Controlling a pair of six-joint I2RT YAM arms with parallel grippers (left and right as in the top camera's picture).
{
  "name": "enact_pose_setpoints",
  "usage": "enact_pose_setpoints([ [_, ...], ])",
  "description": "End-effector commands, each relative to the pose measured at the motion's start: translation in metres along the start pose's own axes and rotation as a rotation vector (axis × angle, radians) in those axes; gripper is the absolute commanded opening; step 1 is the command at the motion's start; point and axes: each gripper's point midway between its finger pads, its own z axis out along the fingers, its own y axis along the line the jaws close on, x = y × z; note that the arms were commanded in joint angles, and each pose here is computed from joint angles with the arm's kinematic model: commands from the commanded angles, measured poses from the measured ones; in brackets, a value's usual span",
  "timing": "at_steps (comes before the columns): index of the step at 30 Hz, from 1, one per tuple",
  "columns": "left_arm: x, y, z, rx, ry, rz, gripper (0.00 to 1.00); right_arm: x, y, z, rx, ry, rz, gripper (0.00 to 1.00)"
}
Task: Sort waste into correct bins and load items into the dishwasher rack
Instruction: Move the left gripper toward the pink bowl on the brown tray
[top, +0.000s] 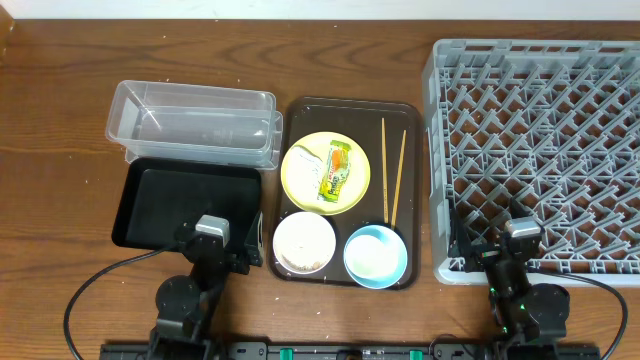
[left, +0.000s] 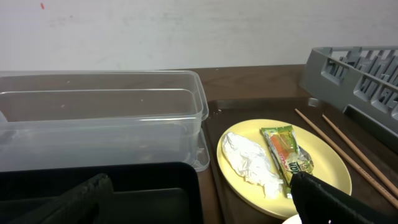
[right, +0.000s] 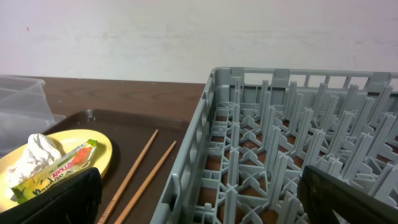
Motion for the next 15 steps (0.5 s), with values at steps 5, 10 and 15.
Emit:
enact_pose_setpoints([
  [5,0.0167,0.0007,0.0022,0.003,0.041,0.009,0.94,0.0019,-0.0051,0.0001,0.022,0.004,-0.005,0.99],
  [10,0.0167,0.0007,0.0022,0.003,0.041,0.009,0.94,0.0019,-0.0051,0.0001,0.022,0.004,-0.005,0.99],
  [15,0.0152,0.0016,0.0023,-0.002,0.035,0.010,0.94,-0.0028,-0.0056,0.0001,0.025,-0.015,-0.008,0.99],
])
